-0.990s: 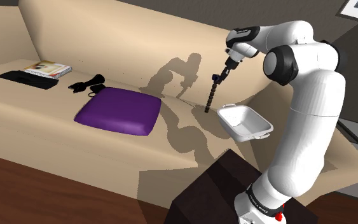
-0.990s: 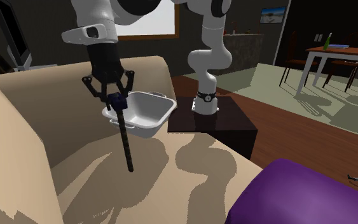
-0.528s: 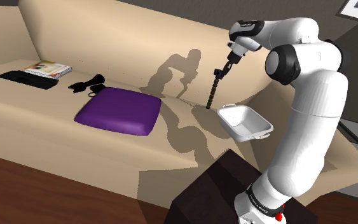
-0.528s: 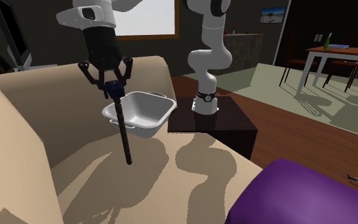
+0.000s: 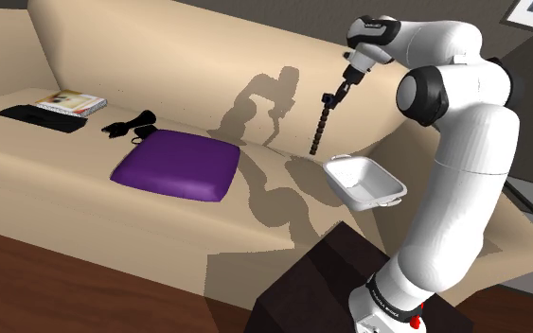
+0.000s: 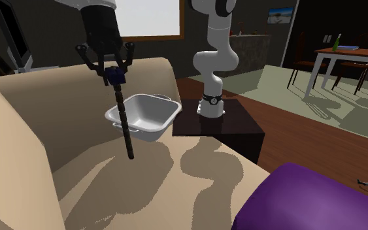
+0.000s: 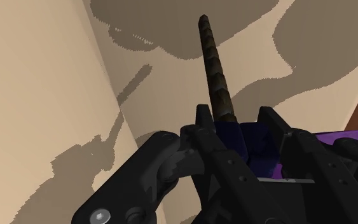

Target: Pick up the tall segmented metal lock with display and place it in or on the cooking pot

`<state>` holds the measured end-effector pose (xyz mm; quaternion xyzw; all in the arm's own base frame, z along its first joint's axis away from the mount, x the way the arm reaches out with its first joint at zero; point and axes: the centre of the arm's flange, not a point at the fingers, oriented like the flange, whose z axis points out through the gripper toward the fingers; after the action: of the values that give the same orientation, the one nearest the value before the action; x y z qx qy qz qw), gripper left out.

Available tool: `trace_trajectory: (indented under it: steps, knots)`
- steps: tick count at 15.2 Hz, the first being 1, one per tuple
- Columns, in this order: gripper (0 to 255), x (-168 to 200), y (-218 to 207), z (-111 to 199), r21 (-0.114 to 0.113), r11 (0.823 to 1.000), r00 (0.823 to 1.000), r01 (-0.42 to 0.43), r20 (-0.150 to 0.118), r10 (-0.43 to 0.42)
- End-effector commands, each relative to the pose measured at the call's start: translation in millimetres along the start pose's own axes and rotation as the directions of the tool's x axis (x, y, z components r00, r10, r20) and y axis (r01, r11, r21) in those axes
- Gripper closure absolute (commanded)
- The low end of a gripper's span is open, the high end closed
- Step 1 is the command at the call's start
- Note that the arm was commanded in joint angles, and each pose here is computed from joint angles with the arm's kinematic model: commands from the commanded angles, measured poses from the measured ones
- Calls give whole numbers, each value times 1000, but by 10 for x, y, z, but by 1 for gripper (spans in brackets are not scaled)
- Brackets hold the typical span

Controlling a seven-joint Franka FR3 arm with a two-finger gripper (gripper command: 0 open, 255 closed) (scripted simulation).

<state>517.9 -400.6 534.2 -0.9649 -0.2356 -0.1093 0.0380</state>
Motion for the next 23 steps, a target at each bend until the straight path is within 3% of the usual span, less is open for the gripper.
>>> trace_trajectory:
  steps: [1,23]
  knots:
    - [255,32,5,-102,0,1000,1000,0,0,0]
    - [255,298,-20,-1233,0,1000,1000,0,0,0]
